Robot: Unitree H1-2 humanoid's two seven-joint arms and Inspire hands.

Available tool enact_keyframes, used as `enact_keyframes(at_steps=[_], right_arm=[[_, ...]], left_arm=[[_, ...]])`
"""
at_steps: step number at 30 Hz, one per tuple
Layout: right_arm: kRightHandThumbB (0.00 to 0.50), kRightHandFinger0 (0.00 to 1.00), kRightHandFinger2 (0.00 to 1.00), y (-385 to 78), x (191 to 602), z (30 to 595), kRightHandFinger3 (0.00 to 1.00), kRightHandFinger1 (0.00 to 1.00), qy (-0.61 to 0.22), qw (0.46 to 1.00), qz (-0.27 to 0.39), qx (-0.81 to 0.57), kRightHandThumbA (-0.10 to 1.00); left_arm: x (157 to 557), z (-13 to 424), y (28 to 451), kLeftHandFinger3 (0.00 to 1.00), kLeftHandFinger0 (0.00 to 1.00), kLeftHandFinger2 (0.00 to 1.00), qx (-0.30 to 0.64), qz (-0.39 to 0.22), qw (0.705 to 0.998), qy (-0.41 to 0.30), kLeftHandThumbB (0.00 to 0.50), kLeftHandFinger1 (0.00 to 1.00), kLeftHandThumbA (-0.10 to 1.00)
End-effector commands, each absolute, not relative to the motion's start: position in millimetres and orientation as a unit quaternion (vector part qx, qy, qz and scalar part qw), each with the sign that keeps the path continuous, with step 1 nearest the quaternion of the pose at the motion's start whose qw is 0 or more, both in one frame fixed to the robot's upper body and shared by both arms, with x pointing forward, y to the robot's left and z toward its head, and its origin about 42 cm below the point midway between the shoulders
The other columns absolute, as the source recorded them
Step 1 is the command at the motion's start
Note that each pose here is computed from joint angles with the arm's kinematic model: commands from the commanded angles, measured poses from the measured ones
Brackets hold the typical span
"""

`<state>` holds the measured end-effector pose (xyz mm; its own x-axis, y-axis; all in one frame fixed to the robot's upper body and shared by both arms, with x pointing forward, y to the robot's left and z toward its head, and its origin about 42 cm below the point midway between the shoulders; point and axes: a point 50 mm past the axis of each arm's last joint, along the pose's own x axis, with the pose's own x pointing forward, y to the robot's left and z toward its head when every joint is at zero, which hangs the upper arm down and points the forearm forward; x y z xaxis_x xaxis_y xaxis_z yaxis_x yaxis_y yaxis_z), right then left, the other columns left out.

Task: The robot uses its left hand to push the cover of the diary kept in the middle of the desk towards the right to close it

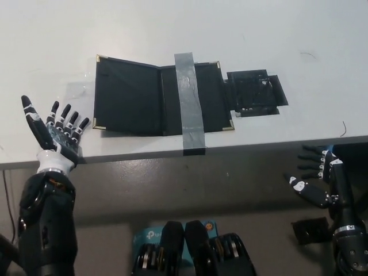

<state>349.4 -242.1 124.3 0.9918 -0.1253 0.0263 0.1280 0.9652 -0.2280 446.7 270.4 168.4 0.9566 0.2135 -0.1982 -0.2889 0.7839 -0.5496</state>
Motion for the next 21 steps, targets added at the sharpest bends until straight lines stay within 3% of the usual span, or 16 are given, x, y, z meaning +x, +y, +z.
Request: enact_keyframes(at_steps=[1, 8, 9, 21], right_arm=[[0.012, 0.44, 0.64, -243.9, 361.9, 147.1, 0.76, 0.55, -0.042, 0.989, -0.060, -0.128, 0.84], [0.051, 0.44, 0.63, -243.9, 360.5, 149.0, 0.74, 0.54, -0.044, 0.990, -0.060, -0.124, 0.86], [0.062, 0.45, 0.63, -243.8, 360.4, 148.9, 0.74, 0.54, -0.042, 0.990, -0.060, -0.122, 0.86], [0.055, 0.44, 0.63, -244.0, 362.8, 151.0, 0.74, 0.55, -0.042, 0.989, -0.056, -0.133, 0.87]], left_arm=[[447.6, 151.6, 237.4, 1.00, 1.00, 1.00, -0.310, 0.131, 0.935, 0.115, 0.220, 1.00, 1.00], [446.9, 142.7, 224.0, 1.00, 1.00, 1.00, -0.349, 0.126, 0.920, 0.126, 0.242, 1.00, 1.00], [447.7, 143.5, 217.6, 1.00, 1.00, 1.00, -0.361, 0.122, 0.916, 0.128, 0.213, 1.00, 1.00], [440.5, 142.4, 158.7, 1.00, 1.00, 1.00, -0.437, 0.063, 0.886, 0.144, 0.231, 1.00, 1.00]])
